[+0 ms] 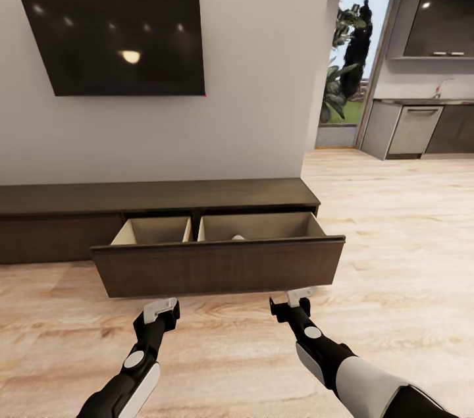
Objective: Place each of the two pumpkins and all three candles from the living room inside a cabinet in the living room (use any cabinet), then make sure every cabinet is closed, and position the cauldron so it is next to a table in the living room.
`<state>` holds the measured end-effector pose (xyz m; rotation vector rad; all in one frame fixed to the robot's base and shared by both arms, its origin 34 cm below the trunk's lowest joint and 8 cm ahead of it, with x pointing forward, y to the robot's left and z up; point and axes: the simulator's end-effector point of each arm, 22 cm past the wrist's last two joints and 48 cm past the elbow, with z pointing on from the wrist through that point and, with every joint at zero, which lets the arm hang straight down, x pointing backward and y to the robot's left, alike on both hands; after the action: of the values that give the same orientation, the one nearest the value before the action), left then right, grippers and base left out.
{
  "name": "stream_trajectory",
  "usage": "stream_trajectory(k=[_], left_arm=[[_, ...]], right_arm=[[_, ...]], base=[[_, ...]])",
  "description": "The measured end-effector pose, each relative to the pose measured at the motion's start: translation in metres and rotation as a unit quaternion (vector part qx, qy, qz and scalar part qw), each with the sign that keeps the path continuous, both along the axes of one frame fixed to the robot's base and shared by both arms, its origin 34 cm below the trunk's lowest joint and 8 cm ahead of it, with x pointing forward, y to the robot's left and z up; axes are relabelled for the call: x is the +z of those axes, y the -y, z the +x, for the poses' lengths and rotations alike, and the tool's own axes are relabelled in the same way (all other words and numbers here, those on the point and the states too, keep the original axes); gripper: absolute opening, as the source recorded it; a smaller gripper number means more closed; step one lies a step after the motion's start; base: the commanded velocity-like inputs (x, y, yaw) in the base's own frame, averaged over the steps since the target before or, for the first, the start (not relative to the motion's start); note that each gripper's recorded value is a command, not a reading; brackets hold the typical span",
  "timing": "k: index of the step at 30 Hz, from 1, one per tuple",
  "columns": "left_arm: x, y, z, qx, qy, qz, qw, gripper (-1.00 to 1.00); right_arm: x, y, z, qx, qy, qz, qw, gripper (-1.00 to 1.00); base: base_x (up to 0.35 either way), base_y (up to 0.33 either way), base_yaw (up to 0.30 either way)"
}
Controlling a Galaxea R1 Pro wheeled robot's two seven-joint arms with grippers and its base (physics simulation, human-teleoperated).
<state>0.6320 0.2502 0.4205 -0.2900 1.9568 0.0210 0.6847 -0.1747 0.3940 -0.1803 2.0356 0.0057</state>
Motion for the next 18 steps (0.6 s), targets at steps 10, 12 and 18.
stream_trajectory(k=[10,12,18], left_arm=[[-0.023,0.001,-0.005,-0.001,-0.016,0.000,0.9999,1.00],[-0.028,0.001,-0.006,-0.001,-0.020,0.000,0.9998,1.00],[-0.042,0.000,-0.009,0.000,-0.033,-0.001,0.9995,1.00]], right_arm=[[-0.025,0.000,-0.006,0.000,-0.016,0.000,0.9999,1.00],[-0.030,0.000,-0.007,0.000,-0.020,0.000,0.9998,1.00],[-0.046,0.000,-0.011,0.000,-0.033,0.000,0.9995,1.00]], base=[[0.000,0.000,0.000],[0.000,0.000,0.000],[0.000,0.000,0.000]])
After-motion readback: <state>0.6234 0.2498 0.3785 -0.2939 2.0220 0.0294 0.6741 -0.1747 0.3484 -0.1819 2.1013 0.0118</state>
